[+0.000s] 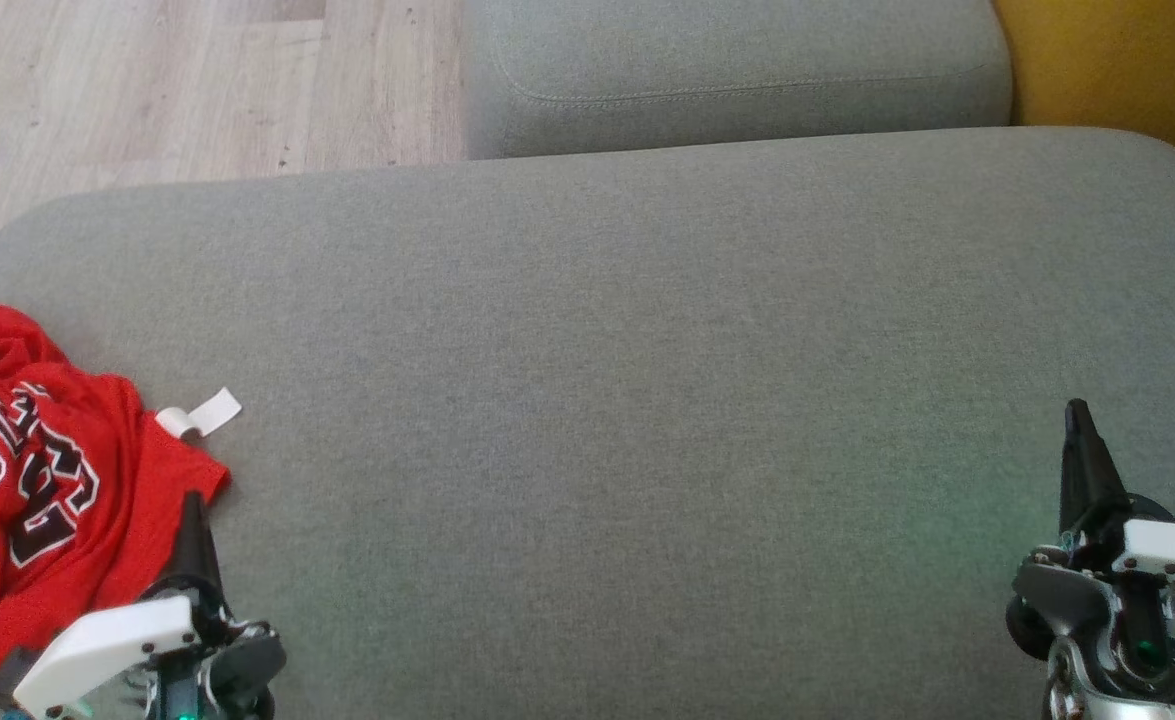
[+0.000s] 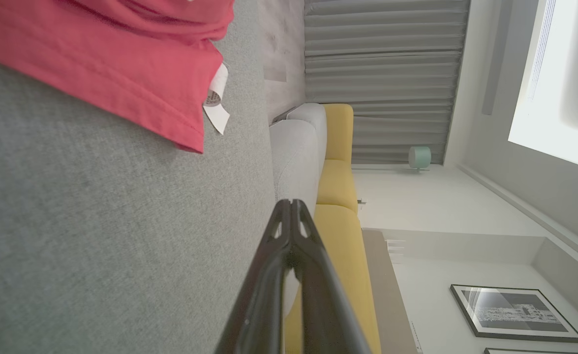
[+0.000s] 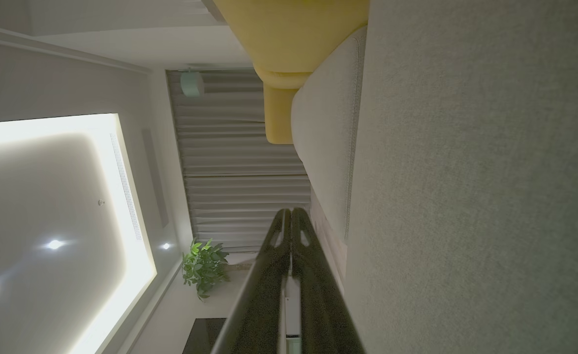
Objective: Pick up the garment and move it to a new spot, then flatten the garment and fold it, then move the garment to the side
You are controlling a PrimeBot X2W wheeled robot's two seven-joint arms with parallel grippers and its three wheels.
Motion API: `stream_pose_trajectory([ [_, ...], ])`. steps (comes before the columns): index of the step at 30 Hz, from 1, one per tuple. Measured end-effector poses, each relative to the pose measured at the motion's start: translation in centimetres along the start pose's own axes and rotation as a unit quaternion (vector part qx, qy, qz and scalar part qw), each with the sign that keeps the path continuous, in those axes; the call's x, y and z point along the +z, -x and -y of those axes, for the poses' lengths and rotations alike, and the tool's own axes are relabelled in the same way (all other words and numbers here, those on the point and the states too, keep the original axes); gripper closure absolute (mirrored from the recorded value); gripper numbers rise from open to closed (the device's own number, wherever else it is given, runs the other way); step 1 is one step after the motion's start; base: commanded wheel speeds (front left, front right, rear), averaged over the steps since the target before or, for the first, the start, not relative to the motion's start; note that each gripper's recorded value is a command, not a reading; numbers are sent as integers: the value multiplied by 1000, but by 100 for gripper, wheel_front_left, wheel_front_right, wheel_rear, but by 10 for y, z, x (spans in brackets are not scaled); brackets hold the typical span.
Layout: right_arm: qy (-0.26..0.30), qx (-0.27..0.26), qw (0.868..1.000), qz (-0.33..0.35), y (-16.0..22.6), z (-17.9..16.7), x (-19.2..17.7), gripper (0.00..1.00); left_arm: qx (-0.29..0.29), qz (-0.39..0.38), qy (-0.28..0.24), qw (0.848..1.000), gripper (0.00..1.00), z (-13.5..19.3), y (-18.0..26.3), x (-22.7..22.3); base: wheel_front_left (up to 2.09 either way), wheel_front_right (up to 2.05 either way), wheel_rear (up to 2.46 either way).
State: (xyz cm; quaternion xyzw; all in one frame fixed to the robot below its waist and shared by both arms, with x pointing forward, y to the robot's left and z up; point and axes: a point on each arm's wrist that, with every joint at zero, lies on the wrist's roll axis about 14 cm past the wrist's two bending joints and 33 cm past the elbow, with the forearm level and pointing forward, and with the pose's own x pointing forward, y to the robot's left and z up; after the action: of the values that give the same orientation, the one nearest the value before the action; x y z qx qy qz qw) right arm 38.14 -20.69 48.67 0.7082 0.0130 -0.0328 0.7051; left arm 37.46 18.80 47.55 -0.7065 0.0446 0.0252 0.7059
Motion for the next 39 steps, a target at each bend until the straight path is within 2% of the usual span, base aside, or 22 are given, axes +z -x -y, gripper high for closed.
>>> stream_pose_trajectory([
  [38,0,0,1000,0,0,0,0,100,0,0,0,1000,100,0,0,0,0,0,0],
  [39,0,-1,1000,0,0,1,0,0,1,0,0,1000,0,-1,0,0,0,0,0],
])
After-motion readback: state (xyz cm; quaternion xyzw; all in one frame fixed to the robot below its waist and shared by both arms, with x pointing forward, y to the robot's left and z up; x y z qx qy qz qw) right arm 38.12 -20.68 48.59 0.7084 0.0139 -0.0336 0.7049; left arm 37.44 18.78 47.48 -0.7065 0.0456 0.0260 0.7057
